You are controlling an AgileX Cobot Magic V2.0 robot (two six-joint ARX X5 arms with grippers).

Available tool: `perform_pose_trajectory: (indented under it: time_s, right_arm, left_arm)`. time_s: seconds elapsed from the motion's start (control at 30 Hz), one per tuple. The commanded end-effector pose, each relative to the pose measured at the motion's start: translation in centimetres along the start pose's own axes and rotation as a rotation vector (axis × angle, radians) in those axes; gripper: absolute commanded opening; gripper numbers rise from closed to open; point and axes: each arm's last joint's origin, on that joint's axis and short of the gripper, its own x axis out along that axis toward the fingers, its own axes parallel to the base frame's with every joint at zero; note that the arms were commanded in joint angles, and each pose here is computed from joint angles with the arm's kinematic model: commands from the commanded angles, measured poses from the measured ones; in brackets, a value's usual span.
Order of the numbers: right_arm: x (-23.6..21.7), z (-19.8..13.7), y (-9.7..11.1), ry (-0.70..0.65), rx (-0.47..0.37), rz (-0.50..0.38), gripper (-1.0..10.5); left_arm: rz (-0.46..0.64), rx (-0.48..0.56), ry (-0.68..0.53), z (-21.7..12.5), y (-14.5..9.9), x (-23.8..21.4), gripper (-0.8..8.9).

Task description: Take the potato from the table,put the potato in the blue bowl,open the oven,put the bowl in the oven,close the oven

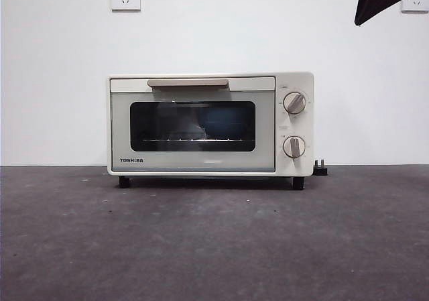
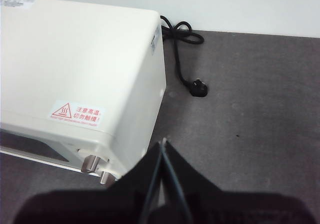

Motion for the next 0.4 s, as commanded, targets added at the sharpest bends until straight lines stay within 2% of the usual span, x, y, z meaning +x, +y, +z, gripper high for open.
perform_pose_trajectory:
  time_s: [0.03, 0.2, 0.3, 0.4]
  right_arm:
    - [0.4, -0.2, 0.0, 0.007, -0.004, 0.002, 0.0]
    - [0.1, -0.1, -0.2, 0.004, -0.002, -0.005, 0.0]
    - [-2.4, 0.3, -0.5, -0.039, -0.001, -0.108, 0.0]
    - [-5.1, 0.6, 0.0, -0.087, -0.018, -0.114, 0.0]
  left_arm:
    - [-0.002, -0.007, 0.003, -0.3, 0.0, 0.1, -0.04]
    - [-0.002, -0.007, 0.003, -0.3, 0.0, 0.1, -0.04]
    - [-0.002, -0.007, 0.003, -0.3, 0.0, 0.1, -0.04]
    - [-0.002, -0.007, 0.003, -0.3, 0.0, 0.1, -0.04]
